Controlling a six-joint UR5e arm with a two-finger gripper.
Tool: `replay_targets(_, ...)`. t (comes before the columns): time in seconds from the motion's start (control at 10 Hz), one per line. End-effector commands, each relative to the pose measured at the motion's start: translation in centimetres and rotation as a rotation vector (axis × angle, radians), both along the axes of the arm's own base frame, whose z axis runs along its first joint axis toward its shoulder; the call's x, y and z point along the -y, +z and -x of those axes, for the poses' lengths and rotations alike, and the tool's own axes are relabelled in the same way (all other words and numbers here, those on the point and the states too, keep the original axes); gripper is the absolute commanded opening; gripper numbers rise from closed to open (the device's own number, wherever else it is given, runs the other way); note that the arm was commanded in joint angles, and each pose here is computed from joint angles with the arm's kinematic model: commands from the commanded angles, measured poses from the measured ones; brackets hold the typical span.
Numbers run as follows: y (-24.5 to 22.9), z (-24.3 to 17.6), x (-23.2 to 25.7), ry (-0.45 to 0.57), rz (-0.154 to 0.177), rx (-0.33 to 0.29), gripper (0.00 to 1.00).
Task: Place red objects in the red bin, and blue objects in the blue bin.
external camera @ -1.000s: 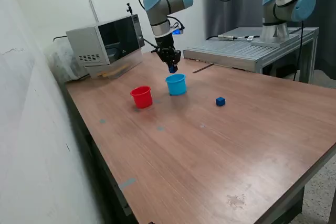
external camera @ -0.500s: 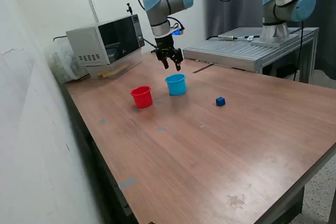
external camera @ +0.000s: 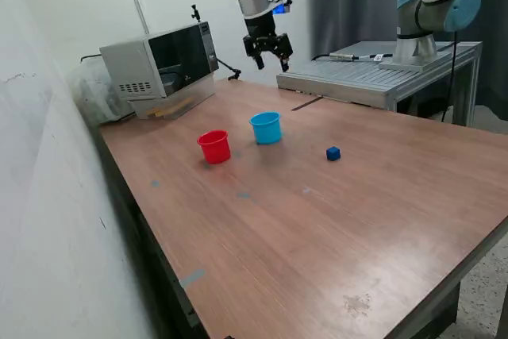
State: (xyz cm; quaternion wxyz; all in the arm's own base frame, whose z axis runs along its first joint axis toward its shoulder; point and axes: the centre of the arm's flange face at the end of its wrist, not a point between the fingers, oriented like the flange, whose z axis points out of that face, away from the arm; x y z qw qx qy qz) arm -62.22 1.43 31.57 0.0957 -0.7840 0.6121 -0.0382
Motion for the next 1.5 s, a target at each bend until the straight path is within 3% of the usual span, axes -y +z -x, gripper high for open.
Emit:
replay_targets(0.0, 3.7, -6.4, 7.5, 0.043, -0.006, 0.012, 1.00)
replay_targets(0.1, 1.7, -8.3, 10.4, -0.007, 0.016, 0.033, 1.00)
replay_targets(0.2, 1.4, -9.3, 11.2, -0.114, 0.077, -0.014, 1.00)
replay_targets(0.3, 1.1, -10.5, 11.5, -0.140, 0.097, -0.053, 1.00)
replay_targets(0.4, 0.8, -10.4, 11.9, -0.159, 0.150, -0.108, 1.00)
replay_targets(0.5, 0.3, -10.2, 12.7, -0.164, 0.233, -0.155, 1.00)
replay_targets(0.6, -0.9, -9.0, 12.9, -0.158, 0.254, -0.240, 1.00)
replay_targets(0.7, -3.4, -8.1, 13.0, -0.182, 0.255, -0.269, 1.00)
replay_targets(0.8, -7.0, -6.7, 12.8, -0.274, 0.237, -0.291, 1.00)
replay_targets(0.9, -10.4, -5.9, 12.4, -0.330, 0.195, -0.253, 1.00)
replay_targets(1.1, -15.1, -4.7, 15.2, -0.285, 0.171, -0.201, 1.00)
replay_targets(1.2, -15.6, -3.8, 15.8, -0.298, 0.154, -0.205, 1.00)
replay_targets(1.4, -15.8, -2.8, 18.2, -0.356, 0.041, -0.245, 1.00)
